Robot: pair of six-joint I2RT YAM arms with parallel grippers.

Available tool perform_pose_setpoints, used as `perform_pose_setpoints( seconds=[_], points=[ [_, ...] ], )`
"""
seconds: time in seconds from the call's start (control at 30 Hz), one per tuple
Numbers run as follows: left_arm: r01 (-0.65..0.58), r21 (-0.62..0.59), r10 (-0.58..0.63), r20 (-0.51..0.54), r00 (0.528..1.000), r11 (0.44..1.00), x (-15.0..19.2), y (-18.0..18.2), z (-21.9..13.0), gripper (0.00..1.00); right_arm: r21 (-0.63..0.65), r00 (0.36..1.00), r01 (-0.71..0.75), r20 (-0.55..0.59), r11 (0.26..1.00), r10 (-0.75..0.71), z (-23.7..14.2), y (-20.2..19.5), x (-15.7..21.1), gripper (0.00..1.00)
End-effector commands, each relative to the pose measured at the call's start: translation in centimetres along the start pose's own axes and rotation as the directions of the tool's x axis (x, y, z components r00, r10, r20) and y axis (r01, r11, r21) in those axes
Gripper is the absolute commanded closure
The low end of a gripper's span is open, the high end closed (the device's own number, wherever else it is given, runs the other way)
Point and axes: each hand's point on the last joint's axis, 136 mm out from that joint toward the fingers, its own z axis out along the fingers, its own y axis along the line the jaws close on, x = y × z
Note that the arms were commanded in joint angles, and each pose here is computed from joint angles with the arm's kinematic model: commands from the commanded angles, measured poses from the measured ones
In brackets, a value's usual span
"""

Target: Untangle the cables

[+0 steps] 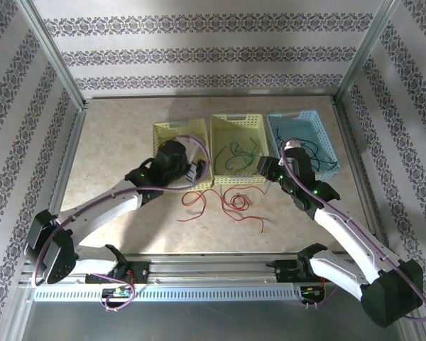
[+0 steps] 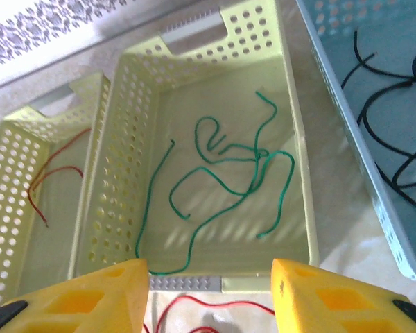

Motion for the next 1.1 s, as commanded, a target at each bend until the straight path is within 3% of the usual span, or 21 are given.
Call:
perform_pose_setpoints(
  seconds=[0.0,0.2,0.37,0.67,0.83,0.97,1.07],
  points=[
    [-0.071,0.201,0.120,-0.244,0.962,0.977,7.4,-4.6,0.0,0.36,0.019,0.999,0.017,-0.048,1.000,-0.016,0.1,-0.6,1.7,0.50],
    [-0.063,0.200,0.134,-0.364,0.922,0.978,12.0,-5.7,0.6,0.38,0.036,0.999,0.004,-0.043,0.999,-0.002,0.2,-1.0,1.8,0.50],
    [-0.071,0.199,0.163,-0.496,0.853,0.977,16.0,-5.3,1.5,0.39,0.036,0.999,0.012,-0.039,0.999,-0.011,0.2,-0.9,1.5,0.50],
    [-0.223,0.018,0.206,-0.459,0.864,0.975,16.4,-1.6,4.4,0.42,0.033,0.999,0.014,-0.033,0.999,-0.012,-0.1,-0.9,1.4,0.50],
    [-0.244,-0.014,0.209,-0.469,0.858,0.970,17.2,-1.0,5.5,0.67,0.033,1.000,0.014,-0.028,0.999,-0.014,-0.4,-1.1,1.4,0.50],
    [-0.245,-0.026,0.206,-0.458,0.864,0.969,17.1,-0.8,5.7,0.98,0.040,1.000,0.013,-0.022,0.999,-0.012,-0.6,-1.3,1.2,0.50],
    [-0.256,0.004,0.236,-0.401,0.885,0.967,15.5,-1.8,5.0,1.00,0.047,1.000,0.007,-0.010,0.999,-0.007,-0.8,-1.6,0.9,0.50]
  ],
)
